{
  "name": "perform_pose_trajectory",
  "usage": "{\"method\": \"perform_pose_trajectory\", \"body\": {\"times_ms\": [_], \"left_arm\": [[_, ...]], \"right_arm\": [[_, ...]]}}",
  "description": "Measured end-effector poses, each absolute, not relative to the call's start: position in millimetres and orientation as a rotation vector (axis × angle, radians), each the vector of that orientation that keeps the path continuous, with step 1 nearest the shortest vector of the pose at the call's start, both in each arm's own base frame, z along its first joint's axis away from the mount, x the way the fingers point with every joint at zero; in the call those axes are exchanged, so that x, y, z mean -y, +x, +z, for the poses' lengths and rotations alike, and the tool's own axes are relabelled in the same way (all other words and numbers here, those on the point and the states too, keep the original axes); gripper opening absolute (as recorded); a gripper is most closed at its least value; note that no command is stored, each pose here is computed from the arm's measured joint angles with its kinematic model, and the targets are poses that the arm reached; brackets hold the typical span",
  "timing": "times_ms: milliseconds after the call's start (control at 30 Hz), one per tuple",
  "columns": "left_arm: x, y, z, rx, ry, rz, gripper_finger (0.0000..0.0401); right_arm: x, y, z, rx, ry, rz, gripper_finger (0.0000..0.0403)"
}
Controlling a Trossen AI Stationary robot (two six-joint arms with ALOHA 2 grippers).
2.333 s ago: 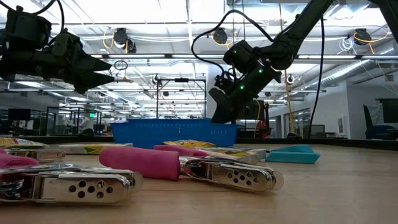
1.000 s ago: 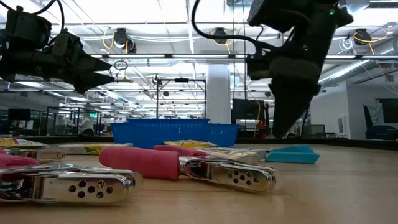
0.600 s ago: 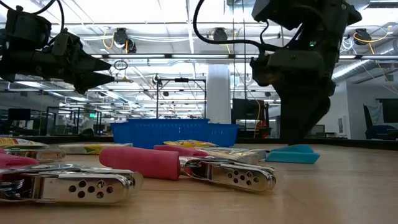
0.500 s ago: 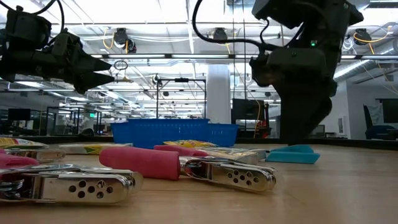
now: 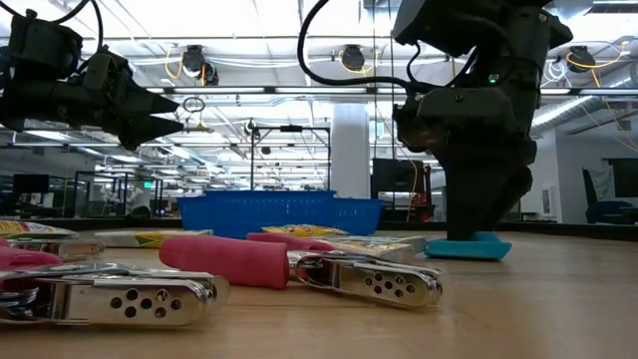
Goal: Pick & Place School Supplies
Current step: Put the blue eraser into the top right blue bin
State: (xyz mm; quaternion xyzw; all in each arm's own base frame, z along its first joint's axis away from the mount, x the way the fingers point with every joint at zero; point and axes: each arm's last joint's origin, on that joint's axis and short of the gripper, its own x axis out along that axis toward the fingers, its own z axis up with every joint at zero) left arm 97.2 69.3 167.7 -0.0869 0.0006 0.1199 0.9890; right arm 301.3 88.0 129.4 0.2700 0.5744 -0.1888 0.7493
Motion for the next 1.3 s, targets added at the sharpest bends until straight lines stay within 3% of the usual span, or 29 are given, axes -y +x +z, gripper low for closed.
{"method": "perform_pose_trajectory", "body": {"times_ms": [533, 967, 1300], "left_arm": [[-69.3, 97.2, 167.7, -0.001, -0.174, 0.241, 0.0294], [-69.3, 97.2, 167.7, -0.001, -0.174, 0.240, 0.0294], [-69.3, 97.2, 167.5, -0.002, -0.176, 0.240, 0.0294]], "right_arm": [[-88.3, 303.0, 130.3, -1.251, 0.492, -0.316, 0.0088], [-78.5, 295.3, 169.3, -1.147, 0.443, -0.248, 0.0090], [-69.5, 293.1, 173.9, -1.150, 0.406, -0.258, 0.0090]]}}
